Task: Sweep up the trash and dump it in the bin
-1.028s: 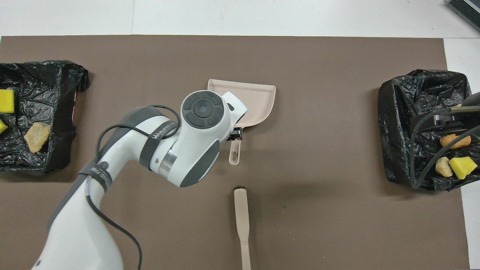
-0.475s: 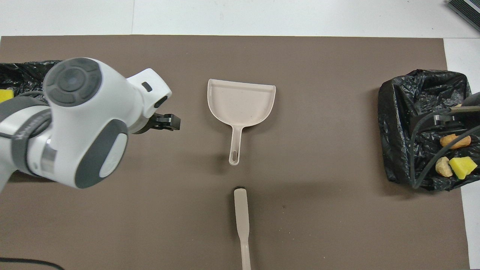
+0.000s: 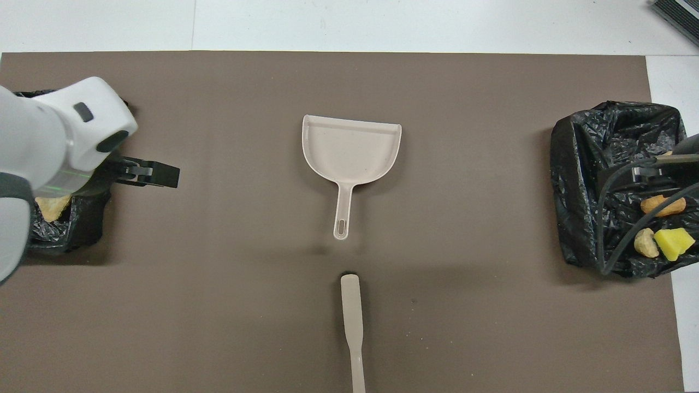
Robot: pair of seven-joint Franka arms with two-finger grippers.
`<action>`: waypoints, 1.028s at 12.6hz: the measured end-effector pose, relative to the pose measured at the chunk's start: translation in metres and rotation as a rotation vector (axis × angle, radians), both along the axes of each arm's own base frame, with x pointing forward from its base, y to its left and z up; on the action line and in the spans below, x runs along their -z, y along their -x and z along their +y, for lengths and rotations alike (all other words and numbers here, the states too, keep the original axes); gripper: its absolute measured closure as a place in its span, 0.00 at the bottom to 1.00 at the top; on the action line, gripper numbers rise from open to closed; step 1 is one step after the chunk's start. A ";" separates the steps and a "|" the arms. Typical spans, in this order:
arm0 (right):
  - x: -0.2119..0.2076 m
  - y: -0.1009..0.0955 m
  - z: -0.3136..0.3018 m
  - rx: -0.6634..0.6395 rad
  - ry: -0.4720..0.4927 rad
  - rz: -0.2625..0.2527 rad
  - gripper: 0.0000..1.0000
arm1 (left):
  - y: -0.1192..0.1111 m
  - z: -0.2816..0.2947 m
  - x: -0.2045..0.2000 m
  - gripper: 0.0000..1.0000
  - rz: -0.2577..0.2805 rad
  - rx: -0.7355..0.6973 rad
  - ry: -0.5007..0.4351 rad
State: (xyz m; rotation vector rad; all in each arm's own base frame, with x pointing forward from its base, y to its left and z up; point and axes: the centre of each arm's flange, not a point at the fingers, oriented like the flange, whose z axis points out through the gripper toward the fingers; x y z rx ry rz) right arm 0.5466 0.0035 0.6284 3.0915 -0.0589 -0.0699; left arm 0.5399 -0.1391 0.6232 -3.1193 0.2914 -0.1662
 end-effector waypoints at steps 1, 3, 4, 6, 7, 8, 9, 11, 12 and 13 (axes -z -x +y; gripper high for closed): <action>0.000 0.000 0.000 0.000 0.000 0.000 0.00 | 0.001 0.011 -0.020 0.00 -0.008 -0.006 -0.002; 0.000 0.000 0.000 0.000 0.000 0.000 0.00 | 0.002 0.034 -0.048 0.00 -0.006 0.010 -0.009; 0.000 0.000 0.000 0.000 0.000 0.000 0.00 | 0.002 0.043 -0.057 0.00 -0.002 0.024 -0.012; 0.000 0.000 0.000 0.000 0.000 0.000 0.00 | 0.003 0.056 -0.061 0.00 0.020 0.031 -0.019; 0.000 0.000 0.000 0.000 0.000 0.000 0.00 | 0.007 0.060 -0.058 0.00 0.058 0.031 -0.024; 0.000 0.000 0.000 0.000 0.000 0.000 0.00 | 0.012 0.062 -0.054 0.00 0.099 0.030 -0.030; 0.000 0.000 0.000 0.000 0.000 0.000 0.00 | 0.016 0.065 -0.053 0.00 0.124 0.026 -0.033; 0.000 0.000 0.000 0.000 0.000 0.000 0.00 | 0.017 0.073 -0.054 0.00 0.130 0.012 -0.032; 0.000 0.000 0.000 0.000 0.000 0.000 0.00 | 0.016 0.075 -0.054 0.00 0.123 0.007 -0.031; 0.000 0.000 0.000 0.000 0.000 0.000 0.00 | 0.015 0.078 -0.055 0.00 0.112 0.001 -0.030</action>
